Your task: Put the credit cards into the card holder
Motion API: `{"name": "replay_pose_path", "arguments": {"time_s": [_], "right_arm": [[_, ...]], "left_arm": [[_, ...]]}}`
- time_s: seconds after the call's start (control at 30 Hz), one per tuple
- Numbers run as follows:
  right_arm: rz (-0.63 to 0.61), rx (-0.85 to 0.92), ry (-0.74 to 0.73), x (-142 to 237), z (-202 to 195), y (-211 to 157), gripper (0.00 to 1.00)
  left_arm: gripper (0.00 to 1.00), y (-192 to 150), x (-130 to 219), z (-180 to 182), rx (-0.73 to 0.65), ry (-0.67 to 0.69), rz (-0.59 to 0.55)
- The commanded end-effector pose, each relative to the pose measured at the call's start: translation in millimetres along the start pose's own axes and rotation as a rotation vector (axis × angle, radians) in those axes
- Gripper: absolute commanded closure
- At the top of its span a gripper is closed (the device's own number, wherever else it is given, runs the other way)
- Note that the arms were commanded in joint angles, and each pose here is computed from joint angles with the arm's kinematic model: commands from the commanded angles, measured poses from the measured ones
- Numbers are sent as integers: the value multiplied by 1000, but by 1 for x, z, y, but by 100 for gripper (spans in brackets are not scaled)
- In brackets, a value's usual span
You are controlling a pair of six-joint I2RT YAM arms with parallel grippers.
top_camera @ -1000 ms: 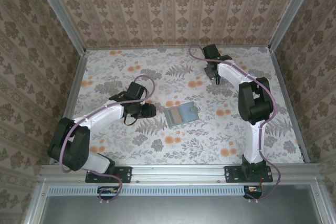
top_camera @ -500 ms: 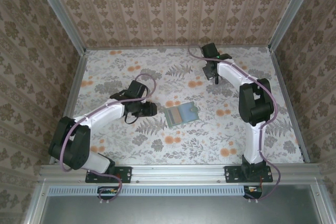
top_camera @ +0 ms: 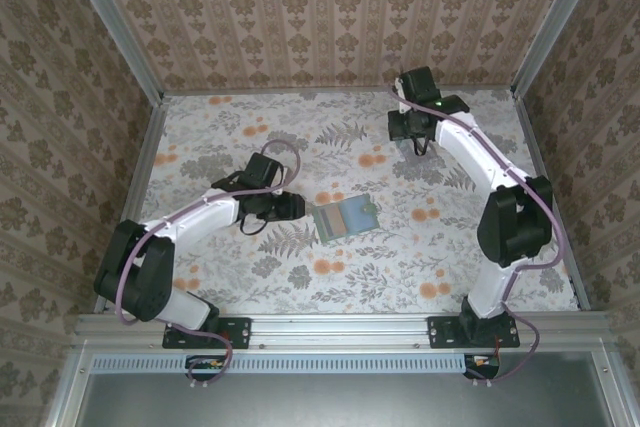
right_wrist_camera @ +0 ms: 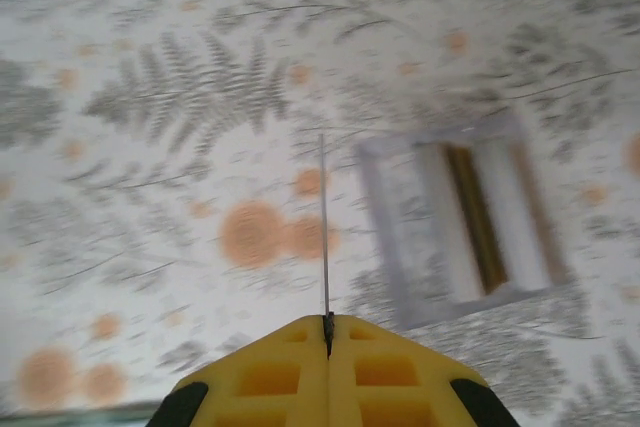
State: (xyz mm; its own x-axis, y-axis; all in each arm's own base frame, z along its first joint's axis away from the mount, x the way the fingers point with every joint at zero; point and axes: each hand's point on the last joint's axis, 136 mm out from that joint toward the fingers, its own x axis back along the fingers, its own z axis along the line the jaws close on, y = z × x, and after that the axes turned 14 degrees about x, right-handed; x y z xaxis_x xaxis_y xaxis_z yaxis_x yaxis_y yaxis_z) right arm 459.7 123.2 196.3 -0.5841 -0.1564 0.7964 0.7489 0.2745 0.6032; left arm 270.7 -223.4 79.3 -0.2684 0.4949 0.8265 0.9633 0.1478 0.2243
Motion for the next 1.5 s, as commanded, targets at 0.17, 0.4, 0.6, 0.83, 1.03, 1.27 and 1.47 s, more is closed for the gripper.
{"name": "replay_pose_path", "arguments": {"time_s": [0.17,0.4,0.6,0.83,1.03,1.27,1.47], "right_arm": [[76,-242,646,21,102,-58,100],[147,-287,878,8,136,-113,100],[227,-291,890,-12,140,-141,100],[267,-310,849,-47,136,-152,100],[288,-307,866,-57,139,-161,100],[263,-305,904,-57,144,-162,100],[228,-274,915,-61,144,-166,100]], "left_arm": [[52,-10,-16,-17,-50,-64,48],[52,-20,-25,-23,-50,-81,81],[54,-25,-40,-29,-54,-71,121],[57,-28,-55,-27,-6,-75,137],[57,-31,-56,-22,-11,-61,139],[65,-29,-62,-18,1,-44,144],[78,-26,-68,-8,28,-20,161]]}}
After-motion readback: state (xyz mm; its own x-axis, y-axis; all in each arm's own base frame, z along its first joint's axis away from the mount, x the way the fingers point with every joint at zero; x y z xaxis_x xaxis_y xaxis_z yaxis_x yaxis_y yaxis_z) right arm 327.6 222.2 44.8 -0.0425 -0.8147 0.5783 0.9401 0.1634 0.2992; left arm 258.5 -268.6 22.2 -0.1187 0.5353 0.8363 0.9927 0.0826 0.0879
